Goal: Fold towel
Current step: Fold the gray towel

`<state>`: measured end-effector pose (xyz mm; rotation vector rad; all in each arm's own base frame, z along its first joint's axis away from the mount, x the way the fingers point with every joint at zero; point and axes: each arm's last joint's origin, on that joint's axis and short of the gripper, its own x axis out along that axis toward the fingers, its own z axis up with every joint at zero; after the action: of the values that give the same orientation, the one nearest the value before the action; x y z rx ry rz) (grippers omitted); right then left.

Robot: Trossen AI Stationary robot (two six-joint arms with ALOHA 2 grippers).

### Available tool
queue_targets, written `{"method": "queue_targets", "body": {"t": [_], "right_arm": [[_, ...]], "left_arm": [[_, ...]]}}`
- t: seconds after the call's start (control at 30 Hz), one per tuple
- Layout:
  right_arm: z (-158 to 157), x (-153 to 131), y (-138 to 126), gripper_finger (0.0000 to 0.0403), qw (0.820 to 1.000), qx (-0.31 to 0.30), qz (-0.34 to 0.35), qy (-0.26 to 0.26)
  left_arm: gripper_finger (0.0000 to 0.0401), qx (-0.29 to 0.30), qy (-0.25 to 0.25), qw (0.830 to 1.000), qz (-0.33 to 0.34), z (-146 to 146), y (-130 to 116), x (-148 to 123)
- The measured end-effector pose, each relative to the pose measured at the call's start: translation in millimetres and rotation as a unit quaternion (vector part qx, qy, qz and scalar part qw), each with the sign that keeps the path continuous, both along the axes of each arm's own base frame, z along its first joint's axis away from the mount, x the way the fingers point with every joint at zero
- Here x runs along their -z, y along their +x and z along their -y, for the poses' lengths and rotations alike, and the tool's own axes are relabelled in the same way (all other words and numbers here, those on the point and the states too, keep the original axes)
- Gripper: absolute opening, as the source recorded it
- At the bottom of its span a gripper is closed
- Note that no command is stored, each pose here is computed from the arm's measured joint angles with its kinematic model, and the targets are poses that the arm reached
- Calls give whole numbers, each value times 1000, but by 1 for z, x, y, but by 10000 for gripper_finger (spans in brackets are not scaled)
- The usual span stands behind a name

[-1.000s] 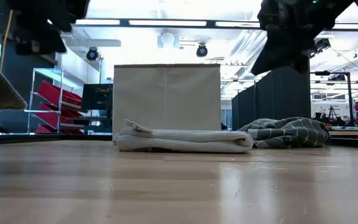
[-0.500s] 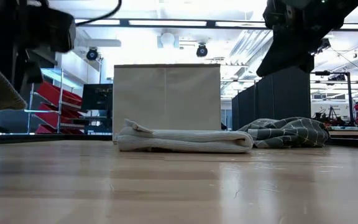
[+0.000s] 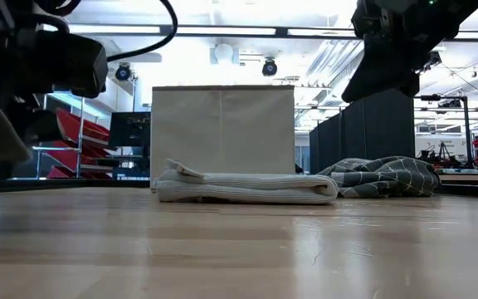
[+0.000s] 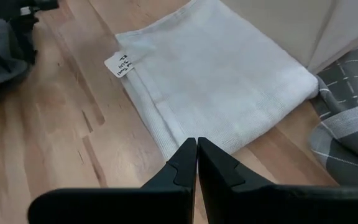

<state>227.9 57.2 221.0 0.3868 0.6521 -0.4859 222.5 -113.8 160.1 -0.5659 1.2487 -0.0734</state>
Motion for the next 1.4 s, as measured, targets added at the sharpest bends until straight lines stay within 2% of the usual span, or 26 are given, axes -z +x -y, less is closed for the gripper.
{"method": "queue_targets", "body": {"t": [0.1,0.23,0.27,0.37,0.47,0.57,0.67,0.8,0.87,0.93,1.03,1.17,1.3,1.4], "right_arm": [[0,0,0,0,1000,-1,-1,-4],[-1,0,0,0,1000,-10,-4,1],[-1,0,0,0,1000,-12,-5,3],[-1,0,0,0,1000,-19,-7,8],[-2,1,0,0,1000,-25,-9,13],[-2,1,0,0,999,-30,-11,18],[-3,1,0,0,999,-41,-14,30],[-12,1,-2,0,996,-62,-17,57],[-17,1,-4,0,995,-70,-16,65],[-23,1,-6,0,994,-82,-16,67],[-30,1,-9,0,993,-97,-17,68],[-36,1,-11,0,992,-101,-16,76],[-40,1,-13,0,991,-109,-16,78],[-43,1,-14,0,990,-115,-17,79]], "left_arm": [[124,12,-24,1000,3,2,2,-2],[24,10,-35,999,16,5,8,-12],[13,8,-39,999,25,6,12,-18],[11,-6,-48,997,66,5,28,-41],[4,-13,-43,988,145,2,51,-80],[4,-20,-16,969,245,-6,70,-131],[3,-35,18,940,338,-17,82,-184],[2,-49,79,893,441,-32,83,-250],[1,-42,109,880,461,-37,79,-271],[1,-37,128,883,450,-41,74,-279],[1,-33,148,905,398,-47,70,-272],[1,-26,168,943,287,-53,62,-248],[1,-17,181,969,165,-56,51,-219],[1,15,150,984,98,-53,45,-198]]}}
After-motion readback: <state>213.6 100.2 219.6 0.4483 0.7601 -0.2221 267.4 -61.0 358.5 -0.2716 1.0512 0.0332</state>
